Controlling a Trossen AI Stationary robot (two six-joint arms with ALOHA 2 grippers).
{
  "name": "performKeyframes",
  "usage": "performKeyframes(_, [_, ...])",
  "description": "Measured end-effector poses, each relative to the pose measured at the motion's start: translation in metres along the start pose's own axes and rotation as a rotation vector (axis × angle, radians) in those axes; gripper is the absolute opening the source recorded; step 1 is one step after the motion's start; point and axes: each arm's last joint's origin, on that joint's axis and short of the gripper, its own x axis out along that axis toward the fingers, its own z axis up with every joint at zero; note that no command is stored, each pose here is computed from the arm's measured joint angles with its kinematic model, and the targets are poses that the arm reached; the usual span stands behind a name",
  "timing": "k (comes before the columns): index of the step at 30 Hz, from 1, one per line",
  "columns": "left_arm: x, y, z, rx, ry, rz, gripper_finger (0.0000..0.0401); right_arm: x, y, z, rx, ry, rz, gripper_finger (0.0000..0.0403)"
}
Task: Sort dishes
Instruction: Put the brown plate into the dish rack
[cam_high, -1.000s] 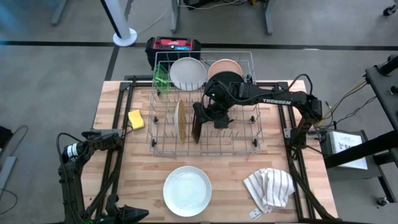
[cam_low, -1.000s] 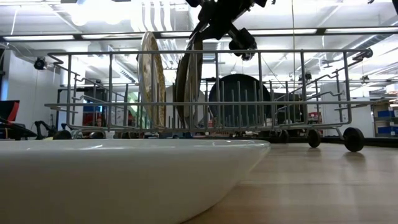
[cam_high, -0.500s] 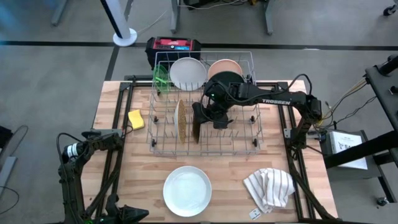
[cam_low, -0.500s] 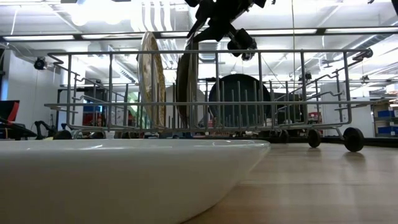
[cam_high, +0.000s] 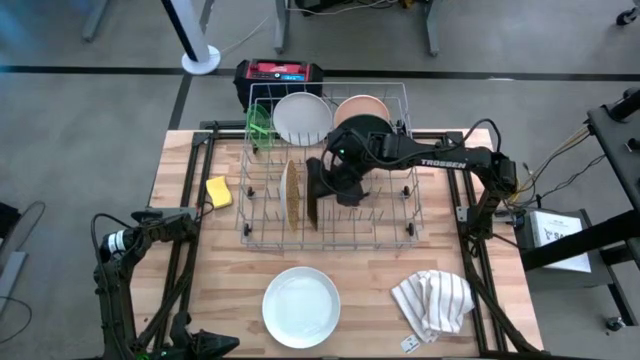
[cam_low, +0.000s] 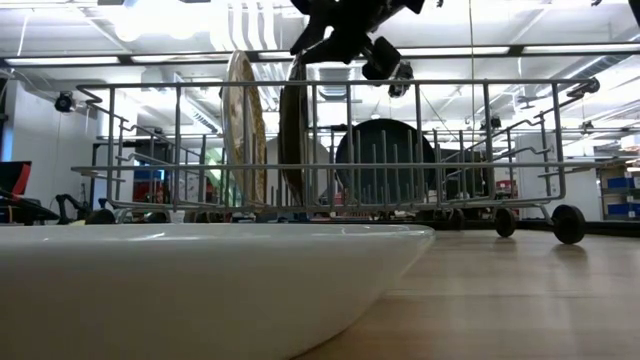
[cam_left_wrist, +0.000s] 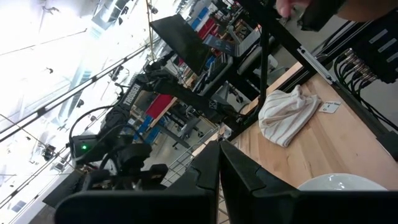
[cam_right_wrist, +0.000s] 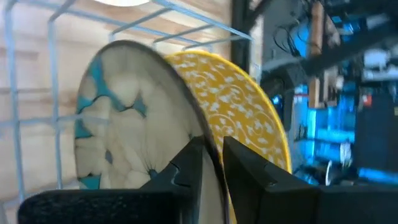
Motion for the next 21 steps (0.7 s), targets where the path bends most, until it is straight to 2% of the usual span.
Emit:
performKeyframes(2, [0.0000, 0.0000, 0.0000, 0.000, 0.000, 0.000, 0.0000, -0.0001, -0.0008, -0.0003, 0.050, 0.001, -0.008, 0.0066])
performKeyframes(15, [0.0000, -0.0002, 0.0000, -0.001, 0.000, 0.000, 0.0000, -0.0001, -0.0017, -0.0003, 0.055, 0.000, -0.017, 0.0108])
performKeyframes(21, [-0.0001, -0.0003, 0.0001, -0.006, 0.000, 0.000, 0.0000, -0.0001, -0.0019, -0.0004, 0.107, 0.000, -0.019, 0.0119])
